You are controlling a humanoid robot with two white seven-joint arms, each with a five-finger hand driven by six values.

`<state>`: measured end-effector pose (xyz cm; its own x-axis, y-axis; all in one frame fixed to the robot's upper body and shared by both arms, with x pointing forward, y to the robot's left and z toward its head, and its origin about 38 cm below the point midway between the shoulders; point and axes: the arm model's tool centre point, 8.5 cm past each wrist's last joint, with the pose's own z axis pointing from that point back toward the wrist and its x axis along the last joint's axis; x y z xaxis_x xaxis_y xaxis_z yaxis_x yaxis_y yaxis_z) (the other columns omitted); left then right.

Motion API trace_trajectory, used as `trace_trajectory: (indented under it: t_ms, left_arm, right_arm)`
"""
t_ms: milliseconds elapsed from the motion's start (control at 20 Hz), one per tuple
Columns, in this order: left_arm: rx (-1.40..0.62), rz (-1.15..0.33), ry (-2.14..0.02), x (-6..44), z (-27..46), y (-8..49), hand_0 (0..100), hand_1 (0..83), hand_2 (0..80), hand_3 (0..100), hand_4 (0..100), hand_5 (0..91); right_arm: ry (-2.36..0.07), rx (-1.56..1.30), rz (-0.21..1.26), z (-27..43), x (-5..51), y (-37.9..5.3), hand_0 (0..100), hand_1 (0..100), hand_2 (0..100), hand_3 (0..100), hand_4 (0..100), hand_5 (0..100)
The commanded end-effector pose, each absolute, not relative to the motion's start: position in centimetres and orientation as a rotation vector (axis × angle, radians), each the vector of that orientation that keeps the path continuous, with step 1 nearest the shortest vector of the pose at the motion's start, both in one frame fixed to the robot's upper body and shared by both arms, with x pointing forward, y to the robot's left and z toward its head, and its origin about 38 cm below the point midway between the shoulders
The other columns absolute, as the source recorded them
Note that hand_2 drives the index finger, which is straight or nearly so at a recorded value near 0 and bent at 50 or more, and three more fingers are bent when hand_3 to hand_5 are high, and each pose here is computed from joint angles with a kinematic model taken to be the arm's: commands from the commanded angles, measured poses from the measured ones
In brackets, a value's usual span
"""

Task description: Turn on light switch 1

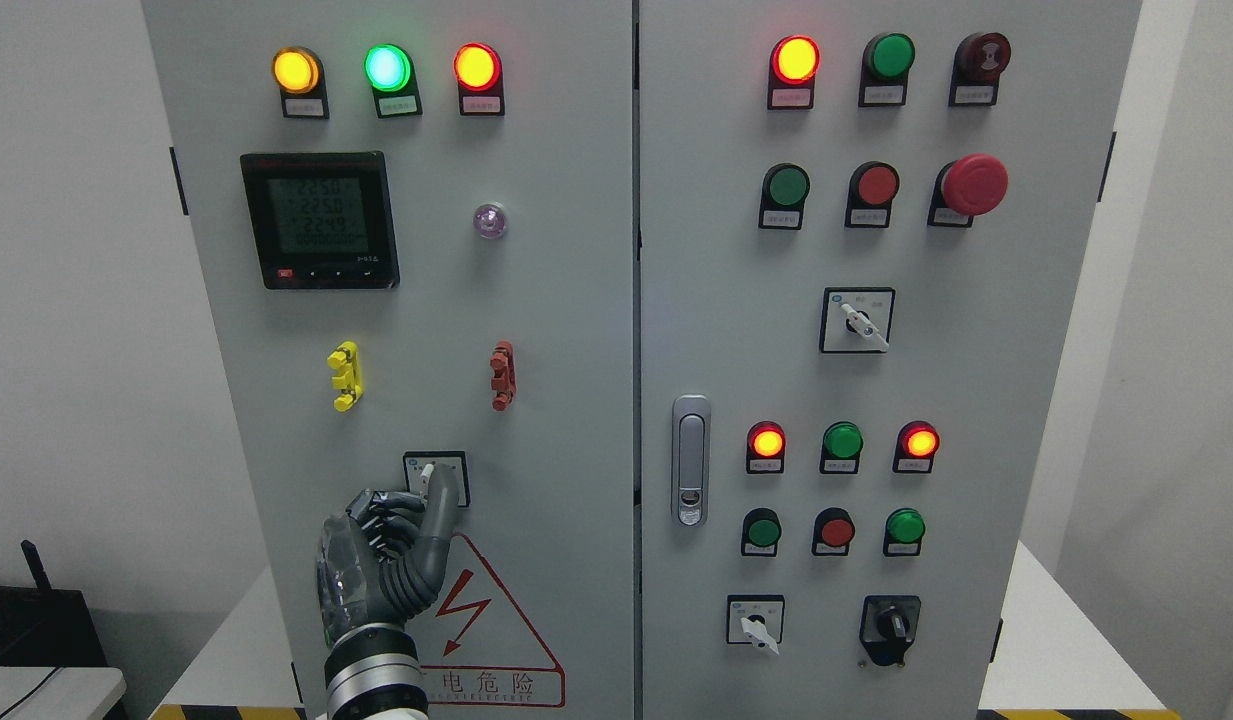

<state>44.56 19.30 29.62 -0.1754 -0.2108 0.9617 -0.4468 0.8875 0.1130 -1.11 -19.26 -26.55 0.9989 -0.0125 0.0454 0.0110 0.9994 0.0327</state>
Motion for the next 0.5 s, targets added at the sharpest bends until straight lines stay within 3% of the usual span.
trace_trajectory:
  t_ms: [0,451]
  left_arm:
    - [0.503,0.226,-1.758,44.62,29.68,19.31,15,39.8,56.2,90,92,85.8]
    - [0.503,0.223,-1.759,44.68,29.76,19.27,17,40.1,56.7,90,92,86.0]
  right_arm:
    - [-0.045,0.036,-0.018,-26.54,-1.12,-19.16,12,39,0,0,0,0]
    - [-0.045,0.036,-0.018,-26.54,-1.12,-19.16,12,39,0,0,0,0]
